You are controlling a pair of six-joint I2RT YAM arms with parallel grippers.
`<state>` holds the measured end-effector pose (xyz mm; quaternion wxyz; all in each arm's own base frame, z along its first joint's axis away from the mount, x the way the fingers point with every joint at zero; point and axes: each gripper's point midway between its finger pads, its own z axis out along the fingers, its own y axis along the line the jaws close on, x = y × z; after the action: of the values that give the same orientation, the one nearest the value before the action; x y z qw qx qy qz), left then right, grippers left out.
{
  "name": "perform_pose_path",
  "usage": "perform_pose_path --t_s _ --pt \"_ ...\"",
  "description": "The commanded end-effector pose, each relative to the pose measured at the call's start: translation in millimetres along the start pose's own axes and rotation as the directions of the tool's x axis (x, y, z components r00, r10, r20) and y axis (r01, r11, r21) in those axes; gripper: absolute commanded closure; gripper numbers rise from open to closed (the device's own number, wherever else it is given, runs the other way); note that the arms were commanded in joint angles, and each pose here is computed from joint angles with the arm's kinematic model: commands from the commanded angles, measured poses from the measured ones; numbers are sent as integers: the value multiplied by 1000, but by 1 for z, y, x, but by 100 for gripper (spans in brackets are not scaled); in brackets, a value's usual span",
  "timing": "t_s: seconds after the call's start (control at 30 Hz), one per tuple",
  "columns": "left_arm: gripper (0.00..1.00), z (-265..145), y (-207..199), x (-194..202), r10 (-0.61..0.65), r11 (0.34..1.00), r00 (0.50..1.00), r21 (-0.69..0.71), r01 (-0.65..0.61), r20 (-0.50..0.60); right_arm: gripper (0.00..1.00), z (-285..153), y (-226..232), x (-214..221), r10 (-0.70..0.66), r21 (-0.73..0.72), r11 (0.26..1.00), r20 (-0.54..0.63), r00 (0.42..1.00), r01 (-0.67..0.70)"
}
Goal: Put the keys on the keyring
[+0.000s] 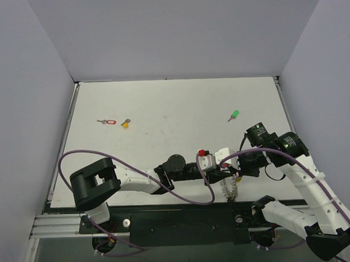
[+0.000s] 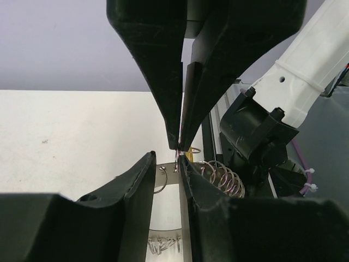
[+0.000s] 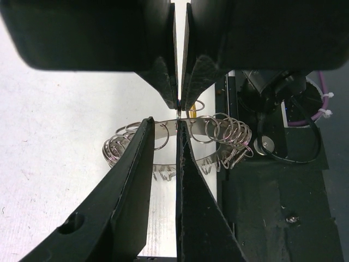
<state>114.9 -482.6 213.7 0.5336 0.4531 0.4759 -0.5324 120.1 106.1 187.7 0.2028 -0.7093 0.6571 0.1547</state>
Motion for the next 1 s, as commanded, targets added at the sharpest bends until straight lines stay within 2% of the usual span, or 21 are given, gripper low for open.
perform_pose_path --t_s 0.0,0.7,0.97 --pt "67 15 -11 -26 15 998 997 52 -20 80 100 -2 -2 -7 12 -1 1000 27 1000 -12" --pt "69 19 -12 -9 -29 998 998 55 27 49 100 -1 -5 -13 54 12 998 68 996 -55" --pt "69 16 -10 -10 -30 998 997 49 27 70 100 -2 -5 -13 65 18 998 79 995 -67"
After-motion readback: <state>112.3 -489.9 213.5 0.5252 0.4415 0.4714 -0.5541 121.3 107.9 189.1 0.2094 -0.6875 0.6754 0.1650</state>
